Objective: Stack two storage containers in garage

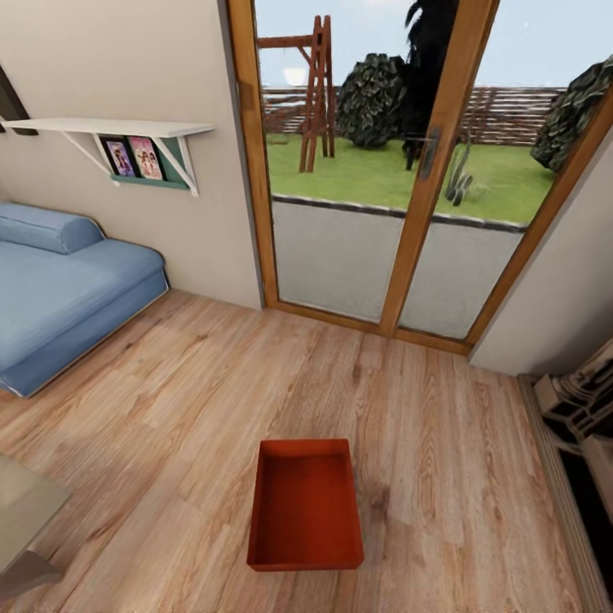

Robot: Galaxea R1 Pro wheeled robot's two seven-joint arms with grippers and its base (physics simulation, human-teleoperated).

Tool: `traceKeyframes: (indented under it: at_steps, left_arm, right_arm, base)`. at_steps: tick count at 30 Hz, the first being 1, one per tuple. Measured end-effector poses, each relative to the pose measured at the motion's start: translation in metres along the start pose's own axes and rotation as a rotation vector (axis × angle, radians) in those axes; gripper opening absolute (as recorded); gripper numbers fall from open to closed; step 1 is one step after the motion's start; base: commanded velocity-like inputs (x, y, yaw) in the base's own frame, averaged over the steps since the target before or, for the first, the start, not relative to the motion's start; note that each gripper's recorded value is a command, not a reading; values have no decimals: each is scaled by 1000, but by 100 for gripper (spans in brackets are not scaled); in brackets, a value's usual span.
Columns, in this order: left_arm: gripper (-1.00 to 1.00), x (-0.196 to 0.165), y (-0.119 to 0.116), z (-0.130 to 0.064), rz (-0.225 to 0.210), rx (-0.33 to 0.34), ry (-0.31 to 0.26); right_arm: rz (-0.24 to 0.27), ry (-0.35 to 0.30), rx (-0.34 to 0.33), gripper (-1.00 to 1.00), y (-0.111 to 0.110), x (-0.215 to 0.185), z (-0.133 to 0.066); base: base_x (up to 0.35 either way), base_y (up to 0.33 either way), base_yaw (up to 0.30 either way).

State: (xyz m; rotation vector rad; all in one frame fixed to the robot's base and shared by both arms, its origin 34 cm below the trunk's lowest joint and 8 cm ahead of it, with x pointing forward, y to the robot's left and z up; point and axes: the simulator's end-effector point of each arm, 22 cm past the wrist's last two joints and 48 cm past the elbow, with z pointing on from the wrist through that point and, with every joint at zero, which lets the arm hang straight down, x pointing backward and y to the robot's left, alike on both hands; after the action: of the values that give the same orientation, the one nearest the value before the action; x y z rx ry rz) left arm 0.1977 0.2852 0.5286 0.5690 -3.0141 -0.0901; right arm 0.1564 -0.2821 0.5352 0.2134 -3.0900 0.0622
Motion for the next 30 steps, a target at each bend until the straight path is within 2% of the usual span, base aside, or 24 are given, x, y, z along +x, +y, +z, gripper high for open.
traceKeyframes:
  at_steps: [30]
  left_arm:
    - [100,18,7,4,0,-19,45]
  right_arm:
    - [-2,47,-6,100,2,19,1]
  base:
    - [0,0,0]
